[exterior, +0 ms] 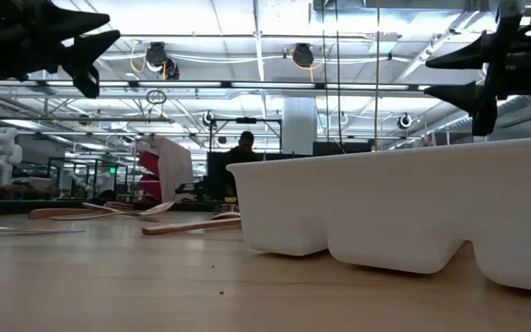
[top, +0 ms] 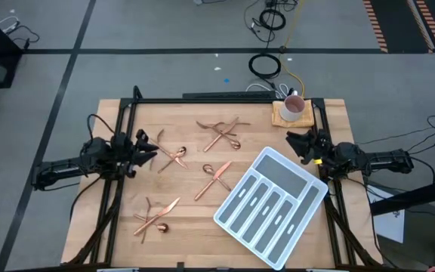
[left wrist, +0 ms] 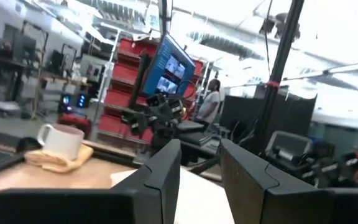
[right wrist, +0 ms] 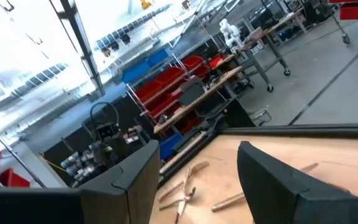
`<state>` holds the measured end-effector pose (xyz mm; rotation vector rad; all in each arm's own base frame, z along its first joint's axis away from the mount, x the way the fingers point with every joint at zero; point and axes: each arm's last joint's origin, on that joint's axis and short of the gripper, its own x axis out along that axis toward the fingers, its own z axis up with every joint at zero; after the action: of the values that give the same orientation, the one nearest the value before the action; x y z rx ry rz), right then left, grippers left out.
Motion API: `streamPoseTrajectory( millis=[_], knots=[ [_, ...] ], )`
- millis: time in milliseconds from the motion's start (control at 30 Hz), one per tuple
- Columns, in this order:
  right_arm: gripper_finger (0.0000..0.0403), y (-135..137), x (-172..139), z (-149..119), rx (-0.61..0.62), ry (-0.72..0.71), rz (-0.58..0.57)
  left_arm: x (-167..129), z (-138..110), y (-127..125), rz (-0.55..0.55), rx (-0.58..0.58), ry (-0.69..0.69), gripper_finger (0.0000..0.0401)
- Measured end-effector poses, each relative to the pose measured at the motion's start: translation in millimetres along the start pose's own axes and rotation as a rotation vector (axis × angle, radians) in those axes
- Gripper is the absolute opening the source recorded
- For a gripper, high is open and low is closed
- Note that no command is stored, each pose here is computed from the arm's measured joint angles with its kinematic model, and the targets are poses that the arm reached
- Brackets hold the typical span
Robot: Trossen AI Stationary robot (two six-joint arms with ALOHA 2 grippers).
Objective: Sort silverware
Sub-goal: Put the gold spoon into the cutlery tray
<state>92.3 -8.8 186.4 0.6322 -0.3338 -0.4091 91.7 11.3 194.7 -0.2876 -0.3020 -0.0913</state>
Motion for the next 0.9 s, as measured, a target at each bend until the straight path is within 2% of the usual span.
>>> streamPoseTrajectory(
  millis=[133,167,233,333,400,567,667,767,900],
  knots=[
    [0.0201,0,0,0,0.009,-0.001,0.000,-1,10,-1,0.048,0.016,-0.122,0.0116],
    [0.0201,0,0,1,0.015,-0.004,0.004,-1,13,0,0.093,-0.007,-0.165,0.0116],
    [0.0201,1,0,1,0.051,-0.010,0.009,-1,20,0,0.171,-0.134,-0.219,0.0116],
    [0.0201,1,0,1,0.084,-0.009,0.009,1,49,-11,0.152,-0.194,-0.231,0.0116],
    [0.0201,1,0,1,0.086,-0.008,0.010,5,71,-18,0.183,-0.204,-0.186,0.0114],
    [0.0201,1,0,1,0.066,-0.009,0.013,33,131,-33,0.317,-0.138,0.015,0.0109],
    [0.0201,1,0,1,0.044,-0.009,0.013,63,150,-34,0.363,-0.070,0.241,0.0109],
    [0.0201,1,0,1,0.029,-0.009,0.013,94,149,-27,0.468,-0.056,0.510,0.0109],
    [0.0201,1,0,1,-0.006,-0.006,0.010,125,114,-4,0.624,-0.027,0.843,0.0110]
  ],
)
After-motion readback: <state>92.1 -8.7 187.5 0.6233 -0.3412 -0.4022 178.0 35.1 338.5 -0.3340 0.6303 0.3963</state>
